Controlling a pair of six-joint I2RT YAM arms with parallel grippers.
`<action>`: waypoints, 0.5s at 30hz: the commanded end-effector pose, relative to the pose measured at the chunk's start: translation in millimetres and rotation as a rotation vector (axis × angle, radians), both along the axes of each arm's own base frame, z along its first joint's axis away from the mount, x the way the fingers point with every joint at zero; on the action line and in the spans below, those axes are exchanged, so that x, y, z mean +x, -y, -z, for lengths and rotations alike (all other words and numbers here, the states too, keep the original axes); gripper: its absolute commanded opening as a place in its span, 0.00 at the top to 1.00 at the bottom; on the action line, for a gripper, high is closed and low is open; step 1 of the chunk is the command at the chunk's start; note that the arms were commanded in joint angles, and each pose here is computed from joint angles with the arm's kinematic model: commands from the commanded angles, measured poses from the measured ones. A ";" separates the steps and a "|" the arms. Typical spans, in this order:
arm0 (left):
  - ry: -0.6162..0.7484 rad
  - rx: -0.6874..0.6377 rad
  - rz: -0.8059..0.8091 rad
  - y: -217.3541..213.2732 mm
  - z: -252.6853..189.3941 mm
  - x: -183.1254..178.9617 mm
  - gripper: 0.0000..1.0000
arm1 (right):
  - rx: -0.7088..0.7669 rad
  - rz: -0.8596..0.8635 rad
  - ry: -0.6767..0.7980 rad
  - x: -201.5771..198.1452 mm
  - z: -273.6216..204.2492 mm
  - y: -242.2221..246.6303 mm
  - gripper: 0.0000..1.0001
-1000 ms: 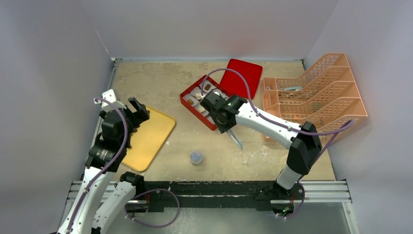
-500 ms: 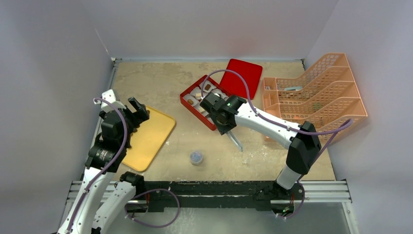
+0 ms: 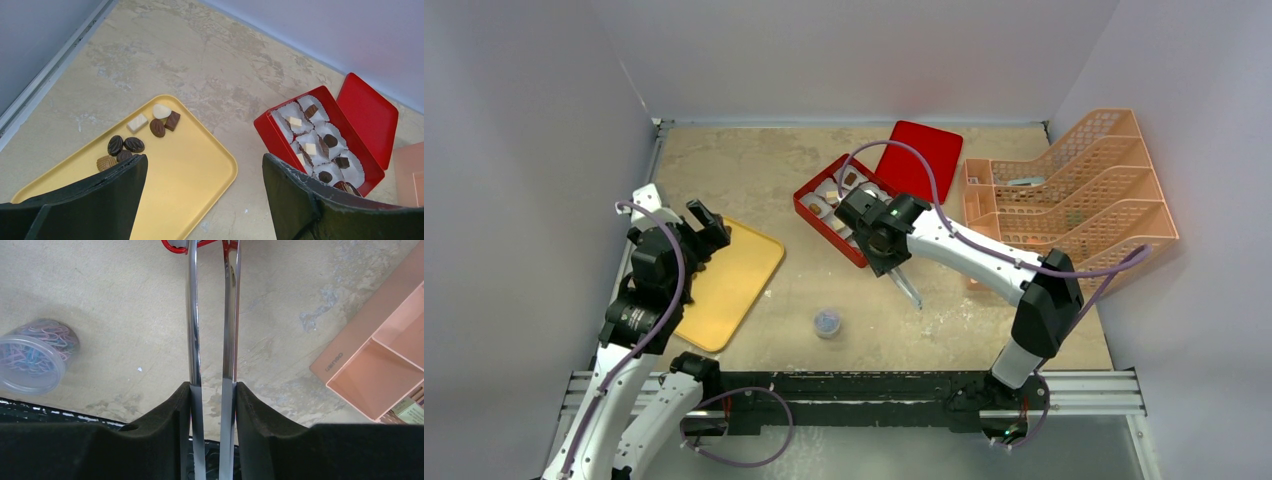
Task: Pack the chocolate
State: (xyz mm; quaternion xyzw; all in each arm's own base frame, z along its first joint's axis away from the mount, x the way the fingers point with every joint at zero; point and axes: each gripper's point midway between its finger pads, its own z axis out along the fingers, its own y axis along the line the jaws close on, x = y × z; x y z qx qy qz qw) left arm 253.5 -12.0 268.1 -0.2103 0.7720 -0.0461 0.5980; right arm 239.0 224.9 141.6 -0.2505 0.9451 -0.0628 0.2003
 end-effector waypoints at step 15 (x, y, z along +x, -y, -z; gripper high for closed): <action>0.071 -0.009 0.006 1.9 -21.7 7.5 0.15 | 0.024 0.212 0.169 -1.1 -56.4 38.0 0.64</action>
